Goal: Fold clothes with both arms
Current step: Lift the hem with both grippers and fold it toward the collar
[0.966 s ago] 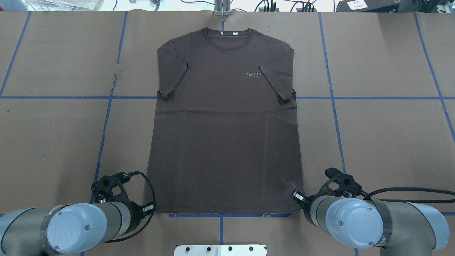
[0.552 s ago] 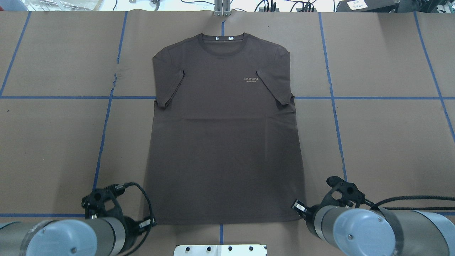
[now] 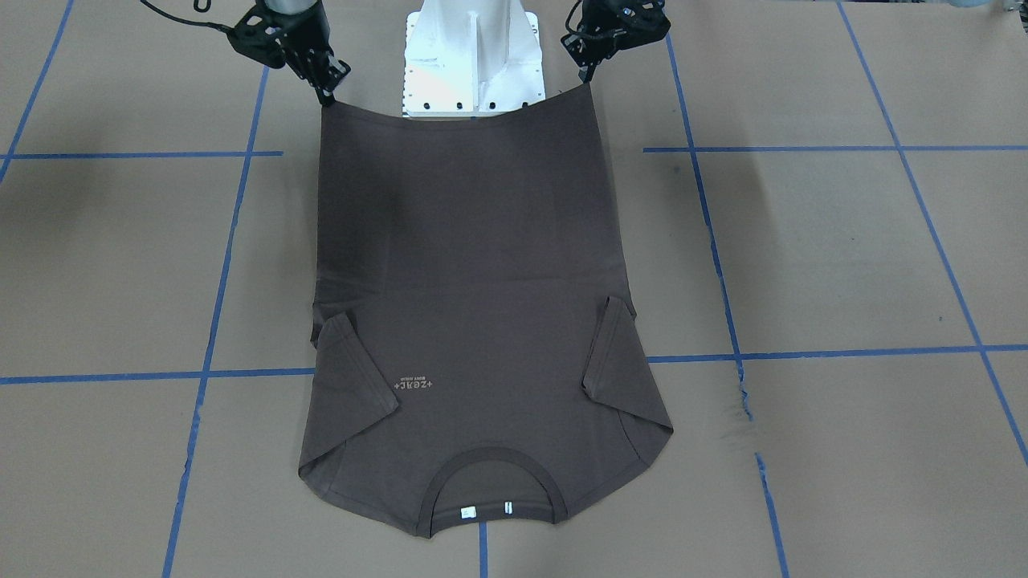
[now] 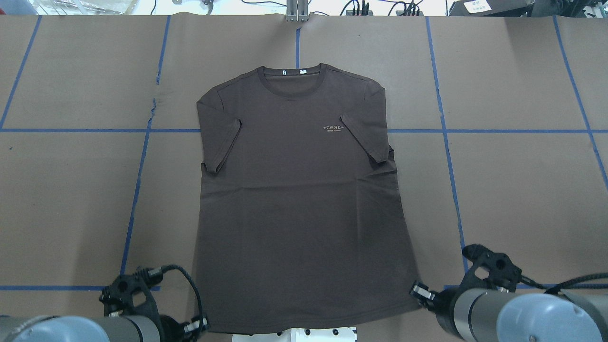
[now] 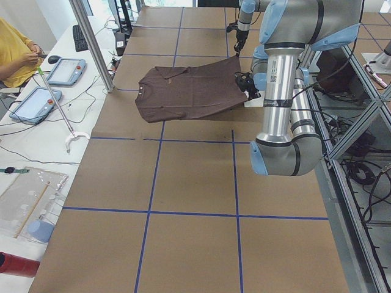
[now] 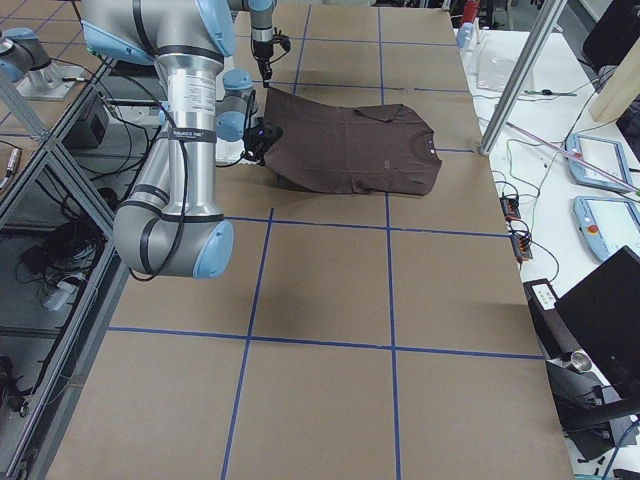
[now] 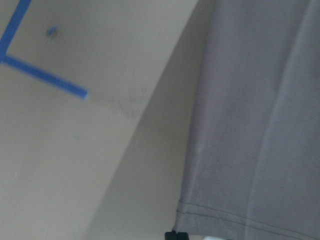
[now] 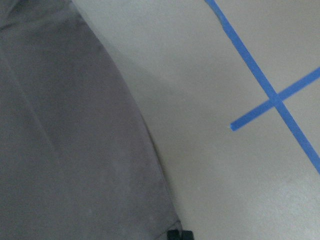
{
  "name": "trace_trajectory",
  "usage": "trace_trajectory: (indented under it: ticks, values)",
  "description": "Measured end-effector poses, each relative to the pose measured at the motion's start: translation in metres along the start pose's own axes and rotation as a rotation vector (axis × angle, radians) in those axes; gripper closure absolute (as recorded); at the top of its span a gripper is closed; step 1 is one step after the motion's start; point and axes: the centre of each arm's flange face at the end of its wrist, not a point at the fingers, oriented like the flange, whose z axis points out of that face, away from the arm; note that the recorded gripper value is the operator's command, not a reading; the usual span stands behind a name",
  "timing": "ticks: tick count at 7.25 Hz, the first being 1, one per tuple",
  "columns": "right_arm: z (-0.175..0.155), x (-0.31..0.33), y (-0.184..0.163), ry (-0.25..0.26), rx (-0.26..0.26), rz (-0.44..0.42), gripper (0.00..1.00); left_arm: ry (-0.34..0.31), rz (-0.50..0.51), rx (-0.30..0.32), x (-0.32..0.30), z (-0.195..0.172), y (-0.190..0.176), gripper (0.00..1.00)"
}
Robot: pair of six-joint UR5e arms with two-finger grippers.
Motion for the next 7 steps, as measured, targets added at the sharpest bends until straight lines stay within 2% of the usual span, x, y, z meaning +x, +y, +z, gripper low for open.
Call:
trace_trajectory:
  ticks: [2,3,5,7]
  values:
    - [0.007,-0.058,-0.045,-0.057,0.071,-0.035,1.0,0.06,-0.006,0.114,0.033,-0.013,-0.065,1.0]
    - [0.018,-0.092,-0.074,-0.059,0.104,-0.046,1.0,0.056,0.002,0.186,0.053,-0.003,-0.105,1.0]
    - [0.037,-0.134,-0.159,-0.014,0.183,-0.106,1.0,0.007,0.032,0.322,0.081,0.016,-0.191,1.0]
    - [0.059,-0.184,-0.243,0.049,0.232,-0.138,1.0,-0.02,0.049,0.422,0.111,0.016,-0.268,1.0]
